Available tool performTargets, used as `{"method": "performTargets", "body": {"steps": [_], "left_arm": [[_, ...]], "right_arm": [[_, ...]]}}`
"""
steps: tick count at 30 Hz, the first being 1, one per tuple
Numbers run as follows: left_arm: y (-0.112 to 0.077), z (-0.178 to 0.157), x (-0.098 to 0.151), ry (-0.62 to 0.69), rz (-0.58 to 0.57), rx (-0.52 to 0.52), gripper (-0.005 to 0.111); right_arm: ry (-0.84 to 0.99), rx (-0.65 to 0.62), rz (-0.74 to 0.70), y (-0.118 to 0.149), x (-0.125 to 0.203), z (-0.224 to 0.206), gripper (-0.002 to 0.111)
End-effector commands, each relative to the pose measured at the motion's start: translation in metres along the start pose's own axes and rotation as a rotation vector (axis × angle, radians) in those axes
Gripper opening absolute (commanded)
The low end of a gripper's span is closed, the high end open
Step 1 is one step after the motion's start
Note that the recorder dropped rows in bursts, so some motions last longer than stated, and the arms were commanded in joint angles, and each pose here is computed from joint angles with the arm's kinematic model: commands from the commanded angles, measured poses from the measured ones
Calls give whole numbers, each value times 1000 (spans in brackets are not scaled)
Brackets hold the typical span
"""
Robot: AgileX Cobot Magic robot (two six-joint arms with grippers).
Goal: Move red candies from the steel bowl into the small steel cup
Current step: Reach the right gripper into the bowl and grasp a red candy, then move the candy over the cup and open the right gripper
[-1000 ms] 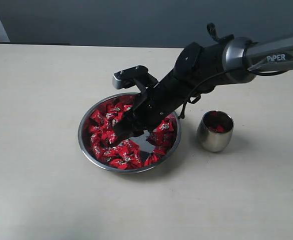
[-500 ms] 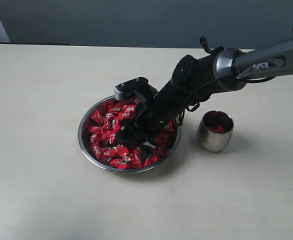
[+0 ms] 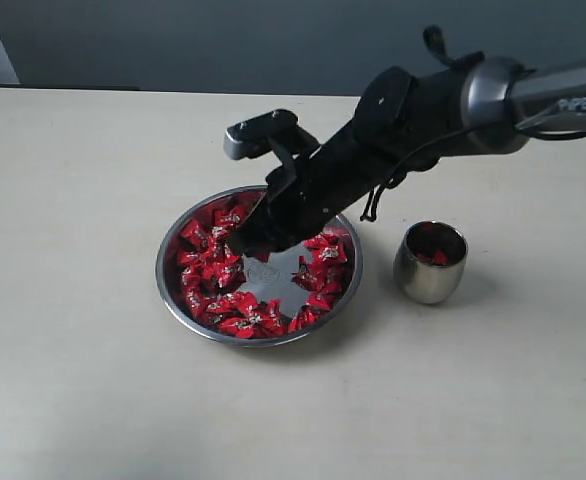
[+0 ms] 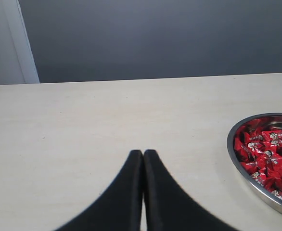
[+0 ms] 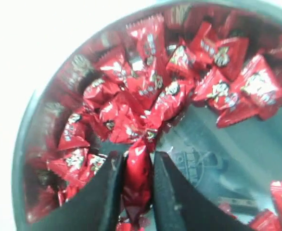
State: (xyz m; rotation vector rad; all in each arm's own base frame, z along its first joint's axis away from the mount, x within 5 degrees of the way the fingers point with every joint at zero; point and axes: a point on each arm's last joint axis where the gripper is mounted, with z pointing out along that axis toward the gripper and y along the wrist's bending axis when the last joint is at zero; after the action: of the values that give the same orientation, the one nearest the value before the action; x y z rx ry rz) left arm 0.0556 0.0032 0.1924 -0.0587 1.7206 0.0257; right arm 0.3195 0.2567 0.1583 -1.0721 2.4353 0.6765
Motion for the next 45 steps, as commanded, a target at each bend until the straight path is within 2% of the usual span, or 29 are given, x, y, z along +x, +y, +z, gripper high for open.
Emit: {"method": "performTargets", "body": {"steps": [1, 7, 11, 14, 21, 31, 33, 37, 39, 45], "left_arm": [[0, 0, 0, -6, 0, 6, 0], [0, 0, 0, -6, 0, 6, 0], [0, 0, 0, -6, 0, 6, 0], [0, 0, 0, -6, 0, 6, 0], [0, 0, 0, -6, 0, 6, 0], [0, 0, 0, -6, 0, 6, 0], [0, 0, 0, -6, 0, 6, 0], [0, 0, 0, -6, 0, 6, 0], [0, 0, 0, -6, 0, 6, 0], [0, 0, 0, -6, 0, 6, 0]], "right_arm": [[-83, 59, -35, 1, -17, -45, -1], [-37, 201, 117, -25, -9, -102, -1], [40, 308, 179, -45, 10, -134, -1], [70, 333, 219, -53, 26, -145, -1], [124, 329, 275, -59, 51, -143, -1], [183, 316, 277, -60, 57, -137, 0], [211, 318, 270, -62, 60, -134, 7], [225, 317, 274, -66, 62, -128, 33], [224, 318, 275, -67, 62, -126, 41], [187, 328, 275, -68, 58, -126, 43]]}}
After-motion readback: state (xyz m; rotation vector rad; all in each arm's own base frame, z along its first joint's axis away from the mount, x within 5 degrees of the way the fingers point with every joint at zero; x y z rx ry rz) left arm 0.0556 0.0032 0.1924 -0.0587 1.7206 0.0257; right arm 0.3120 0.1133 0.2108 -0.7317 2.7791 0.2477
